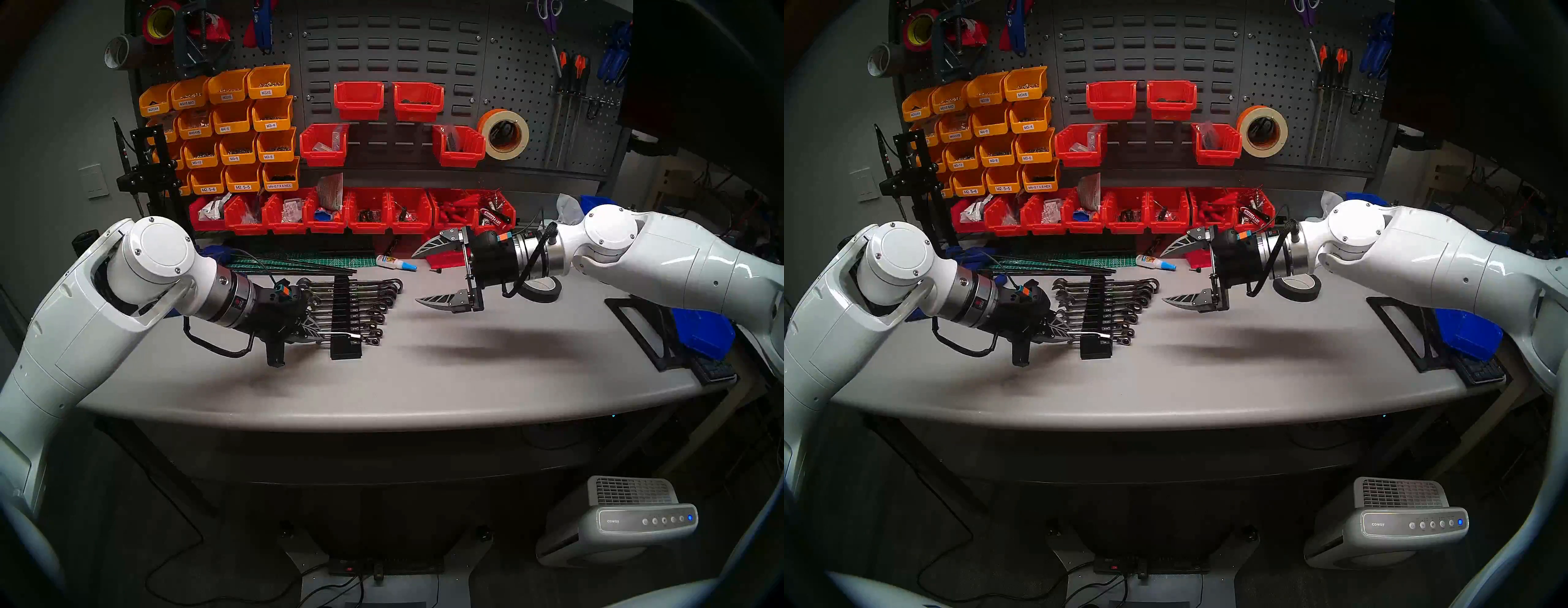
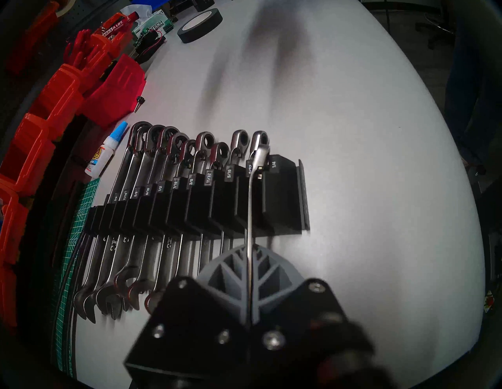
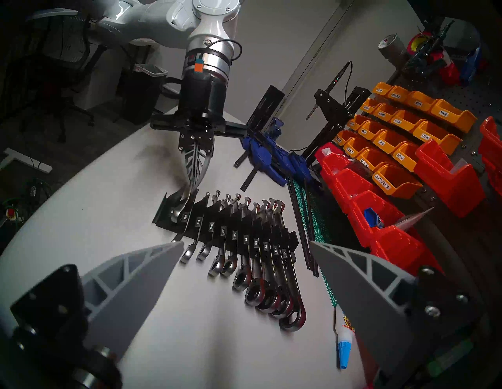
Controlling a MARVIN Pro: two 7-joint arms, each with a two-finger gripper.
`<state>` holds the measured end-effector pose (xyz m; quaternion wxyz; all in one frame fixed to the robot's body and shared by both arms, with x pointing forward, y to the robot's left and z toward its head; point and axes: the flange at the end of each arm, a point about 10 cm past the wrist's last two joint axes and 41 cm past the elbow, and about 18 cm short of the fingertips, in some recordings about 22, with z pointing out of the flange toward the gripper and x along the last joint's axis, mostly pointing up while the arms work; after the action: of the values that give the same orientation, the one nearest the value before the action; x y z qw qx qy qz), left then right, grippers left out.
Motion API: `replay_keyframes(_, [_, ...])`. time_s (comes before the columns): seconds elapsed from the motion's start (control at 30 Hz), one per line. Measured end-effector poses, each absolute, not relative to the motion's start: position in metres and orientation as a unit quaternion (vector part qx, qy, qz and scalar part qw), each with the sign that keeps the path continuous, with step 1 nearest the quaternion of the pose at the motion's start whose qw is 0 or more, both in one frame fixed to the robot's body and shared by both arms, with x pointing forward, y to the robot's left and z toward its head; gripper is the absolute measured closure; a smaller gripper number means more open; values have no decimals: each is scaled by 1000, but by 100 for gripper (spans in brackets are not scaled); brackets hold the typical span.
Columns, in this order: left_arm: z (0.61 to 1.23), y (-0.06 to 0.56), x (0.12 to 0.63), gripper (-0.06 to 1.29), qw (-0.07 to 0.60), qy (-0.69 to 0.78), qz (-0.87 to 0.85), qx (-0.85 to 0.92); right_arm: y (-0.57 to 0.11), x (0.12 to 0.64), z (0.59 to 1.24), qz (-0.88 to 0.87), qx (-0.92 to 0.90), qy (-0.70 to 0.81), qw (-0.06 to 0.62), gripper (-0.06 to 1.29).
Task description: Put the wrenches on the table into the correct slot in the case
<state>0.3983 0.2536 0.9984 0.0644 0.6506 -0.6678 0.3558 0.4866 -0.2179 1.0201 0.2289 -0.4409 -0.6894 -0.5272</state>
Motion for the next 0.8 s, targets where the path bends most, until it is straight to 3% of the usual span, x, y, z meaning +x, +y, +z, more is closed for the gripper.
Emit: replay_keyframes(0.8, [997, 242, 401, 125, 79, -680, 341, 644, -224, 486, 1019, -533, -441, -686, 228, 2])
